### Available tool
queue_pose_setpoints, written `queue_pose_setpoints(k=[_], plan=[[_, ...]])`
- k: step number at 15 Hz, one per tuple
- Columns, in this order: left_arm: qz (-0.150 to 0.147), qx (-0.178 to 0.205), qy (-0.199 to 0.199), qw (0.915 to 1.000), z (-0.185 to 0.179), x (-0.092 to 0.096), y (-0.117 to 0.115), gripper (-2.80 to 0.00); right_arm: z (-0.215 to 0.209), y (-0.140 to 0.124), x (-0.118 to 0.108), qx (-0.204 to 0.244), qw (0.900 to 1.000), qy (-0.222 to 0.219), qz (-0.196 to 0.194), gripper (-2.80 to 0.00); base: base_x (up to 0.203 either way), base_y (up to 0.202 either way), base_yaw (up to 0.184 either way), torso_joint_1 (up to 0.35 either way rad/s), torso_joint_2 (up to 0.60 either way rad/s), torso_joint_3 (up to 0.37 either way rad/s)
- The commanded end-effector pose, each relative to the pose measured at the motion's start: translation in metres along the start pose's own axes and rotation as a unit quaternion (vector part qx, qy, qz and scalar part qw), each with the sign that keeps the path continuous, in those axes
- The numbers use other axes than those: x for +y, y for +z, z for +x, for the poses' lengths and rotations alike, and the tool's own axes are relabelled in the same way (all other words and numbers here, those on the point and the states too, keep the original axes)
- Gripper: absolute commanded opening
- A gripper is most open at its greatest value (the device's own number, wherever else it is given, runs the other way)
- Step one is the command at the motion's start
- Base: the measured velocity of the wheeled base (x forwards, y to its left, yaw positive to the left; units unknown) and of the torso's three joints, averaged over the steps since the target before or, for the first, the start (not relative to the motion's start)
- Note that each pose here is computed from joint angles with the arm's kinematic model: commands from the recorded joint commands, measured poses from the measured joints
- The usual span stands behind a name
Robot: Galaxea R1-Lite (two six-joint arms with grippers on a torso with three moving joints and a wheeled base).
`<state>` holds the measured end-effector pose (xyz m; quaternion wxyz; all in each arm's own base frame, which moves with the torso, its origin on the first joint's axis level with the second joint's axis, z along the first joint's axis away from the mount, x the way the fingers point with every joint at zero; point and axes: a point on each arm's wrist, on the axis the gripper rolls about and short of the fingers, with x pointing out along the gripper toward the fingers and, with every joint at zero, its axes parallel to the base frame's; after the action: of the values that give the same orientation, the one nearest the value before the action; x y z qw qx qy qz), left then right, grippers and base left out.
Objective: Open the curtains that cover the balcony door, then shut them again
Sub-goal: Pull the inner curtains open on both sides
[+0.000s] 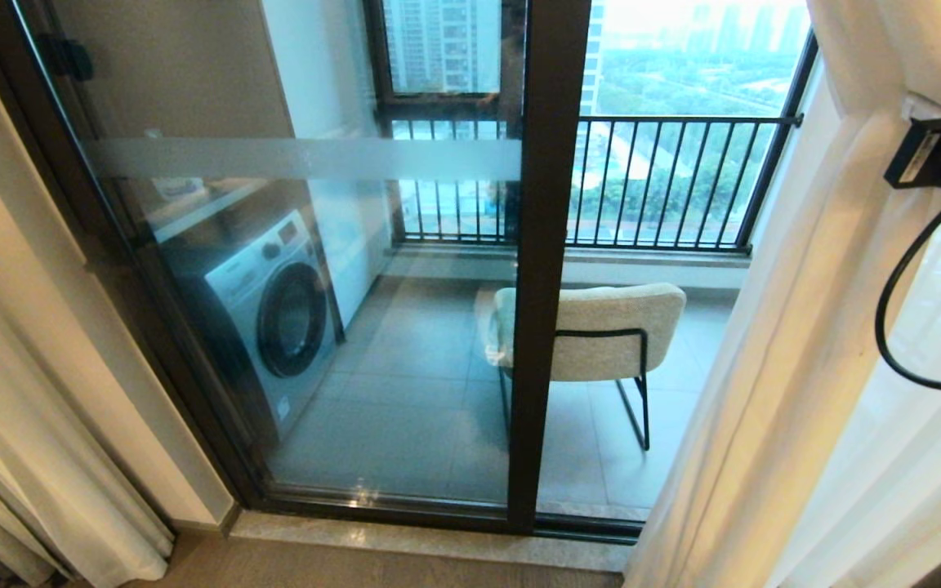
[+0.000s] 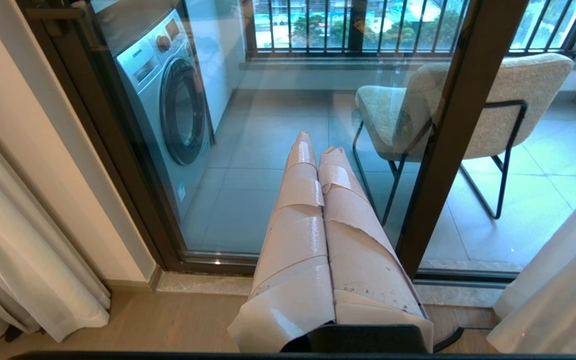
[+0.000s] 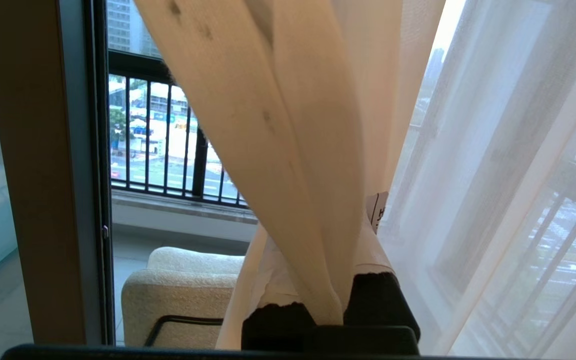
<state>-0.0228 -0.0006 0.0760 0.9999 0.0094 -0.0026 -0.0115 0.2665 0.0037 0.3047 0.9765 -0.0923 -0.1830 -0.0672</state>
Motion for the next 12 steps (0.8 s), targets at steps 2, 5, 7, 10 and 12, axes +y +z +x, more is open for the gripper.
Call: queue_pose_setpoints(k=[2, 5, 7, 10, 12], plan=[[0.001, -0.001, 0.0, 1.0, 0.0, 0.0, 0.0001, -2.8, 0.0, -0.0005, -0.001, -0.002, 1.0, -0.002, 0.0, -2.8, 0.0, 0.0, 0.0, 0.0, 0.0, 0.0], [0.0, -0.001, 0.0, 1.0, 0.0, 0.0, 0.0001, -2.8, -0.0014, -0.0028, -0.0011, 0.002, 1.0, -0.002, -0.001, -2.8, 0.0, 0.0, 0.0, 0.0, 0.0, 0.0], [0.001, -0.001, 0.0, 1.0, 0.0, 0.0, 0.0001, -2.8, -0.0031, -0.0029, -0.0013, 0.002, 1.0, -0.002, -0.001, -2.8, 0.0, 0.0, 0.0, 0.0, 0.0, 0.0], [0.0, -0.001, 0.0, 1.0, 0.0, 0.0, 0.0001, -2.8, -0.0056, -0.0046, -0.0012, 0.006, 1.0, 0.0, -0.002, -2.8, 0.0, 0.0, 0.0, 0.0, 0.0, 0.0], [0.0, -0.001, 0.0, 1.0, 0.0, 0.0, 0.0001, -2.8, -0.0056, -0.0046, -0.0012, 0.006, 1.0, 0.0, -0.002, -2.8, 0.0, 0.0, 0.0, 0.0, 0.0, 0.0]])
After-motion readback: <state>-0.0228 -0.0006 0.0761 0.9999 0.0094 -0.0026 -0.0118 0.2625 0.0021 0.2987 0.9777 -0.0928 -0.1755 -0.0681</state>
